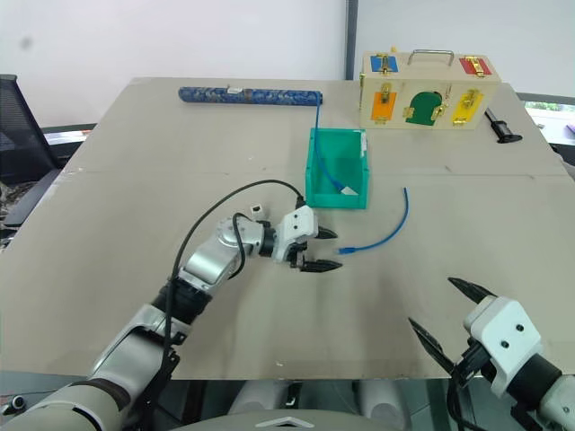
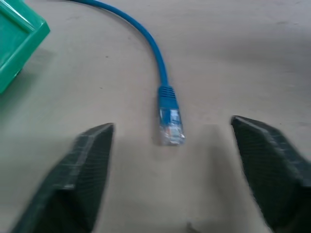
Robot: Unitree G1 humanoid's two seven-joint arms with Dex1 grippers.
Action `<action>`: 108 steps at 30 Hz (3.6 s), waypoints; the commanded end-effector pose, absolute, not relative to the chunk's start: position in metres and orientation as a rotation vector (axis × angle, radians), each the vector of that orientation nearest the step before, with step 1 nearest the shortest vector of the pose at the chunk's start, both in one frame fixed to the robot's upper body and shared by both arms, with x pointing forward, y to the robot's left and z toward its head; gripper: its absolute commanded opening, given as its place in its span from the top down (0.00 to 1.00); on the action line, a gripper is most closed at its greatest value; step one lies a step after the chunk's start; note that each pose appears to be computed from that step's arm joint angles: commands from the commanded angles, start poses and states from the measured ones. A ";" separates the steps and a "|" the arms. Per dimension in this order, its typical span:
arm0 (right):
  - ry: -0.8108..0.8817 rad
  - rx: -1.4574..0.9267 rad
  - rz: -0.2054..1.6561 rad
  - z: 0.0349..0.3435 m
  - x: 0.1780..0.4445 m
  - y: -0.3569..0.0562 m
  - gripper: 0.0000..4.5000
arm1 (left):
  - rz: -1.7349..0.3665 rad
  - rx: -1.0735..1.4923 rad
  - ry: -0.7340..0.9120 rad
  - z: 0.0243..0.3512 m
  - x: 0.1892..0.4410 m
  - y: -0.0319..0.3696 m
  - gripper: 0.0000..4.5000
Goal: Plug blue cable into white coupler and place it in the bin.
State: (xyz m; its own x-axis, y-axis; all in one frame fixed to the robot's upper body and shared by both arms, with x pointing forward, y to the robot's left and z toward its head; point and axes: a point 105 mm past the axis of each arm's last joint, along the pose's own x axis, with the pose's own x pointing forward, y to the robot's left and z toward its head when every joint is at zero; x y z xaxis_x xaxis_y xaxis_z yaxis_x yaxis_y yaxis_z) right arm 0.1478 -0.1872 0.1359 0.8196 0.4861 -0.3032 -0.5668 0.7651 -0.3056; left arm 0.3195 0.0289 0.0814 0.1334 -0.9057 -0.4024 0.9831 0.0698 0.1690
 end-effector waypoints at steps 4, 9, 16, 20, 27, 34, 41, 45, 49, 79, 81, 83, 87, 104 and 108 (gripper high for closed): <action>0.153 -0.408 0.581 0.146 0.146 -0.177 0.02 | -1.510 0.477 0.165 0.085 0.317 0.018 0.94; 0.164 -0.280 0.555 0.142 0.156 -0.169 0.02 | -1.539 0.419 0.103 0.102 0.315 0.025 0.99; 0.166 0.159 0.524 0.142 0.179 -0.140 0.02 | -1.449 0.351 -0.267 0.176 0.321 0.030 0.99; 0.076 0.428 0.548 0.164 0.214 -0.121 0.08 | -1.369 0.367 -0.434 0.202 0.319 0.032 1.00; 0.000 0.673 0.620 0.202 0.258 -0.092 0.52 | -1.295 0.402 -0.507 0.211 0.314 0.035 1.00; -0.013 0.738 0.669 0.213 0.267 -0.083 0.52 | -1.294 0.426 -0.523 0.211 0.306 0.037 1.00; -0.003 0.741 0.698 0.216 0.268 -0.080 0.52 | -1.297 0.435 -0.534 0.212 0.303 0.035 1.00; 0.006 0.740 0.712 0.216 0.267 -0.078 0.52 | -1.295 0.431 -0.534 0.213 0.303 0.034 1.00; 0.016 0.733 0.705 0.214 0.266 -0.078 0.69 | -1.301 0.430 -0.536 0.212 0.302 0.032 1.00; 0.015 0.665 0.725 0.213 0.270 -0.103 1.00 | -1.018 0.301 0.127 0.151 0.348 0.190 0.21; 0.013 0.664 0.726 0.213 0.270 -0.102 1.00 | -1.028 0.329 0.162 0.142 0.351 0.193 0.21; 0.008 0.663 0.723 0.214 0.270 -0.102 1.00 | -1.035 0.355 0.182 0.135 0.353 0.194 0.21; 0.000 0.661 0.709 0.214 0.267 -0.103 1.00 | -1.033 0.378 0.192 0.128 0.362 0.192 0.21; -0.045 0.554 0.710 0.227 0.258 -0.109 1.00 | -1.171 0.354 0.177 0.116 0.360 0.172 0.93; -0.046 0.355 0.862 0.239 0.259 -0.089 1.00 | -1.297 0.337 0.149 0.129 0.347 0.144 0.93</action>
State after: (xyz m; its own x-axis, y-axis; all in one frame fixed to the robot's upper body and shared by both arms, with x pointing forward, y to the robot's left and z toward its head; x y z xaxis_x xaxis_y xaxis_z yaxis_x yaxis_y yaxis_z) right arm 0.2656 -0.1006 0.2304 0.7209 0.6722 0.1684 -0.6812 0.6426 0.3508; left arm 0.3527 0.1588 0.1129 0.3240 -0.8853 -0.3337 0.9458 0.2941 0.1381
